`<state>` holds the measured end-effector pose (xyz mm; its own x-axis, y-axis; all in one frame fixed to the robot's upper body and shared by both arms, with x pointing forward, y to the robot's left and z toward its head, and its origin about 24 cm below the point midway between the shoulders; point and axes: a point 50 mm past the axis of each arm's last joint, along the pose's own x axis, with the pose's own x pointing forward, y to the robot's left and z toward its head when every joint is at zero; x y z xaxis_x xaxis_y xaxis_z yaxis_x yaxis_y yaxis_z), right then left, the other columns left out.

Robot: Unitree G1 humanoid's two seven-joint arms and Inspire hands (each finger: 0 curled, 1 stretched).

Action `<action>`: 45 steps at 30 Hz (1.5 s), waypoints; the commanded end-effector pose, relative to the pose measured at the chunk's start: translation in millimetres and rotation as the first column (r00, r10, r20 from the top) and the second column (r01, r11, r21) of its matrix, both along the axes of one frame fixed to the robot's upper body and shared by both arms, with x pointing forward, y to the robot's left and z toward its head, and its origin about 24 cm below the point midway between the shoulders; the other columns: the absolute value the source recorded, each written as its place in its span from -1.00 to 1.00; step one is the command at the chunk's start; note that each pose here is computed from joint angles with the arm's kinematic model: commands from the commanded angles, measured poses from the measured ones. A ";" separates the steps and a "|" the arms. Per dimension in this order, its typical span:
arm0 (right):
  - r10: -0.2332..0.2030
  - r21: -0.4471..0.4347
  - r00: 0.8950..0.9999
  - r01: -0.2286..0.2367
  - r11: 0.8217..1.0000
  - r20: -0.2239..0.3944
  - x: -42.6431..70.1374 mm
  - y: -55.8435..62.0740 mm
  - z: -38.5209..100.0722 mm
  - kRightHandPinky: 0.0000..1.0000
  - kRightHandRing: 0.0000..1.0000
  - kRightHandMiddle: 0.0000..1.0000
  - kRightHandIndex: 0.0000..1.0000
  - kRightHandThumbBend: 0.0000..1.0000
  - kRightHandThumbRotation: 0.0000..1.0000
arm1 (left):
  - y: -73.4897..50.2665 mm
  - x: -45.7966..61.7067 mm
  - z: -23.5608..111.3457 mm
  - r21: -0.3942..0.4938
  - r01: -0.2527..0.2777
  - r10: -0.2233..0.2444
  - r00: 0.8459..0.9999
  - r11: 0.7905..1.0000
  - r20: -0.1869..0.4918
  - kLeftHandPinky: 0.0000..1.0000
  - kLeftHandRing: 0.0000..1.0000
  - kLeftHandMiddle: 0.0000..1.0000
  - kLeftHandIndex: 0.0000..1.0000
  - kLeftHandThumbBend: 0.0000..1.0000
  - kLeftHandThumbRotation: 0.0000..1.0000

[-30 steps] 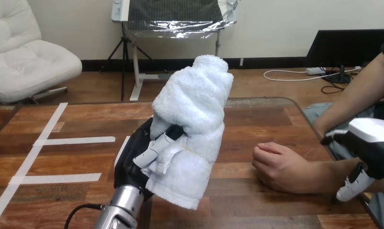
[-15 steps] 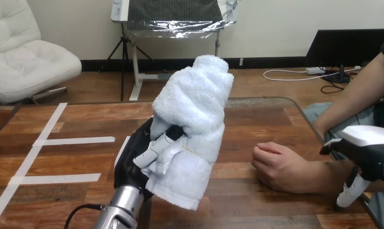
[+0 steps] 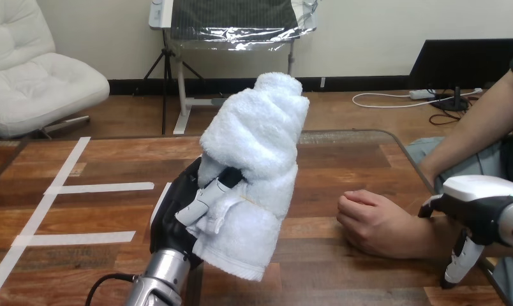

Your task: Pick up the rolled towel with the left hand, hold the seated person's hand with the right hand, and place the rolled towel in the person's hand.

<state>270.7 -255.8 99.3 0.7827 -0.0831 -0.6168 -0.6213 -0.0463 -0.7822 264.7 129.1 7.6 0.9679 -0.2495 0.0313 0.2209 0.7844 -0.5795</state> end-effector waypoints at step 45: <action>0.078 -0.120 0.997 -0.075 0.990 0.019 28.8 -3.9 -17.3 0.50 0.52 0.58 0.57 0.47 -0.95 | -3.0 3.5 29.7 -0.050 -0.030 0.037 0.989 0.998 0.143 -0.46 -0.35 -0.19 -0.04 0.67 -0.89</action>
<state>289.4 -260.1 71.4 0.7700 -0.1095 -0.6286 -0.6372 -0.1817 -0.7489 259.1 132.2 10.5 0.9690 -0.2411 0.0542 0.2277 0.7855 -0.5754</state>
